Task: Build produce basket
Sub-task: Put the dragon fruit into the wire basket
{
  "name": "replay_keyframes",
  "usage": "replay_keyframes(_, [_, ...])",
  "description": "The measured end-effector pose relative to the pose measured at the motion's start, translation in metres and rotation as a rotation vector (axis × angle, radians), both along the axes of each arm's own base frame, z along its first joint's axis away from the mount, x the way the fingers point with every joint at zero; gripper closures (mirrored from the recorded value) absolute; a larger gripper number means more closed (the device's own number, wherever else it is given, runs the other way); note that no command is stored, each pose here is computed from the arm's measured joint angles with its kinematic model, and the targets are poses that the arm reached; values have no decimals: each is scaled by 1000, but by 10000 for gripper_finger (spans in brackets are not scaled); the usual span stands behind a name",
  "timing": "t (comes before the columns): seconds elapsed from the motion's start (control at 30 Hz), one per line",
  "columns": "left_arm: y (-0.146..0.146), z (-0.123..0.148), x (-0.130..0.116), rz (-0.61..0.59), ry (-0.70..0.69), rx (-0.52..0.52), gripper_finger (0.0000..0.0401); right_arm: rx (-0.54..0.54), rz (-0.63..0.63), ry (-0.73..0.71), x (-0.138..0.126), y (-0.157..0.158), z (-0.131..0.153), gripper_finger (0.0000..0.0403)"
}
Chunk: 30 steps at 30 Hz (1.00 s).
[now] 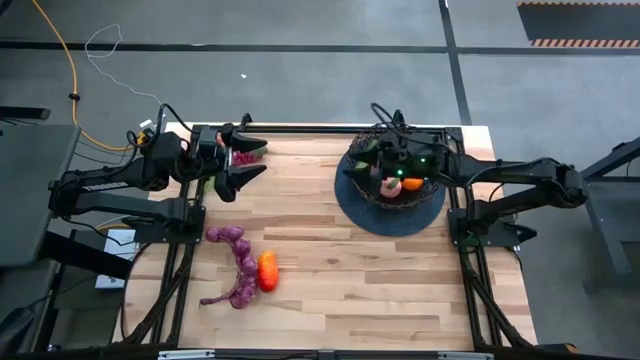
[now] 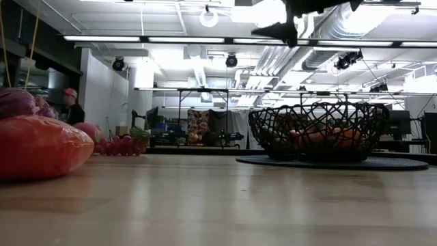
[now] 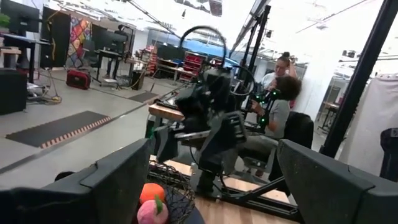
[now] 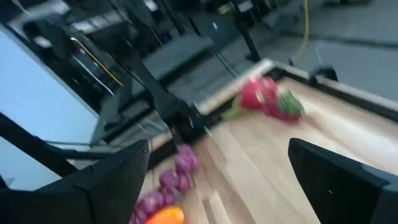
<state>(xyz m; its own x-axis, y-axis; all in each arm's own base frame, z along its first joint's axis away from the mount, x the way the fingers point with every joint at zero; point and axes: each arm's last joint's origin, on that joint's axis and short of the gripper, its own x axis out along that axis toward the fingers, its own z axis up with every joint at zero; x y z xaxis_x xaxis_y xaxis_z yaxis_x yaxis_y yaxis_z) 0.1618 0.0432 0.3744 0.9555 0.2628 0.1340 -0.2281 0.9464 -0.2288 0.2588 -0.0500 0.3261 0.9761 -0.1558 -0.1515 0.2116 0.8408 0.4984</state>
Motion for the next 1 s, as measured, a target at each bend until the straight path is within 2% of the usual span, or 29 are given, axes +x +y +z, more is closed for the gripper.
replay_keyframes(0.27, [1, 0, 0, 30, 0, -16, 62, -9, 1, -28, 0, 0, 5, 29])
replay_keyframes(0.33, [3, -2, -1, 92, -3, -76, 62, -5, -1, -24, 0, 0, 5, 29])
replay_keyframes(0.43, [10, -13, 2, 262, 61, -183, 62, -3, -1, -16, 0, 0, 4, 29])
replay_keyframes(0.5, [19, -26, 3, 399, 145, -254, 62, -3, -1, -16, 0, 0, 4, 29])
replay_keyframes(0.6, [36, -45, -1, 576, 314, -422, 62, -2, -1, -11, 0, 0, 4, 29])
replay_keyframes(0.77, [64, -87, -14, 832, 753, -643, 62, -1, -3, -9, 0, 0, 3, 29])
replay_keyframes(0.87, [75, -110, -19, 933, 990, -709, 62, -4, -2, -1, 0, 0, 3, 29])
replay_keyframes(1.0, [89, -131, -21, 1078, 1212, -703, 62, -3, -3, 13, 0, 0, 1, 29])
